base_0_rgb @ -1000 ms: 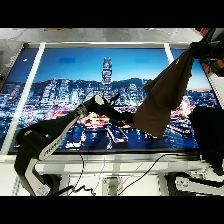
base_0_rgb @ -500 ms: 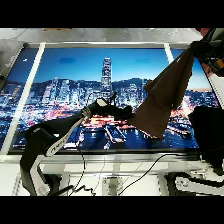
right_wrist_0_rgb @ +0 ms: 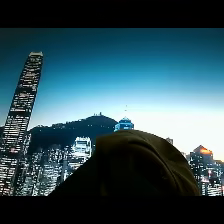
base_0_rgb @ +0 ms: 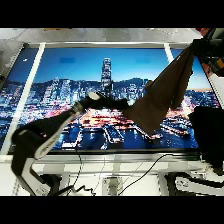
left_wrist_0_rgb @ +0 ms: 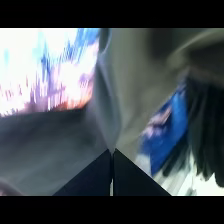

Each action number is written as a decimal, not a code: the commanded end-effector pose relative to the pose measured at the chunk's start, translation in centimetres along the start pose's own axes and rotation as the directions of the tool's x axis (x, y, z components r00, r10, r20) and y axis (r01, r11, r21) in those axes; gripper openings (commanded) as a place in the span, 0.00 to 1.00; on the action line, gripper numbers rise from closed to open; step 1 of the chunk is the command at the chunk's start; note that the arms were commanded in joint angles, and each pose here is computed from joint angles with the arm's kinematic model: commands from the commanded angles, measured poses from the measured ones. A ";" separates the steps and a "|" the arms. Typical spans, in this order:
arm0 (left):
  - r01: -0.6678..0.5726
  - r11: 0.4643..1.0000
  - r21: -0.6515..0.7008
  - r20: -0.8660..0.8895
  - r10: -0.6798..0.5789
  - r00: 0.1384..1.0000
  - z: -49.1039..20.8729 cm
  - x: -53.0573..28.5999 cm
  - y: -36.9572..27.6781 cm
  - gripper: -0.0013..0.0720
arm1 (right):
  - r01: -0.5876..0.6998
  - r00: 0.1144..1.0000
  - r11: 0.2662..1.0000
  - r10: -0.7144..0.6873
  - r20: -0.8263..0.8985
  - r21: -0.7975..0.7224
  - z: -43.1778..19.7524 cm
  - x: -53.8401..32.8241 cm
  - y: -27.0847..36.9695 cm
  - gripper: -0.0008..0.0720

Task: Fold the clothes and pants, and hang the long-sleeved shirts on hangers.

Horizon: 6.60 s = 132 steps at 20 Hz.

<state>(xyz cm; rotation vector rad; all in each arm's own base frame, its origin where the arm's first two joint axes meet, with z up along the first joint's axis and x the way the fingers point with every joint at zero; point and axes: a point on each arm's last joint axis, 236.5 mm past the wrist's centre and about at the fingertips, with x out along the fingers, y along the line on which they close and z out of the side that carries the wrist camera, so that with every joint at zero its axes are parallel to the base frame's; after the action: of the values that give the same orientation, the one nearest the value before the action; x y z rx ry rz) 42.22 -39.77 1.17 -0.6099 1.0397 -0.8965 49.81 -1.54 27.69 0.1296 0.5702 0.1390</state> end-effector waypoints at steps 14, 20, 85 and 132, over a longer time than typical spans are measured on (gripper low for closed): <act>-0.900 0.390 0.193 0.936 0.201 0.288 8.7 -55.8 -17.8 0.03 | -0.040 0.998 0.975 0.030 -0.052 -0.217 -3.6 -18.2 6.7 0.03; -0.841 0.436 0.319 0.779 0.385 0.495 5.9 -50.9 -12.6 0.03 | -0.186 0.977 0.962 0.159 -0.145 -0.202 -6.7 -19.6 10.1 0.03; -0.502 0.761 -0.411 -0.113 0.504 0.856 -9.7 -25.1 18.9 0.03 | 0.185 0.831 0.980 -0.119 -0.543 0.069 -30.0 5.7 -9.8 0.43; -0.888 0.451 0.088 0.996 -0.058 0.069 6.4 -62.8 -30.0 0.04 | -0.106 0.657 0.910 0.366 0.659 -0.400 3.0 -35.9 18.0 0.04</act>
<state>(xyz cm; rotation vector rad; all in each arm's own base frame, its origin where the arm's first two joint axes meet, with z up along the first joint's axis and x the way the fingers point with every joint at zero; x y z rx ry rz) 29.37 -2.60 52.11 -0.0039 -0.2473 -0.1486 23.46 8.67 49.80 -0.1097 -0.2131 0.3836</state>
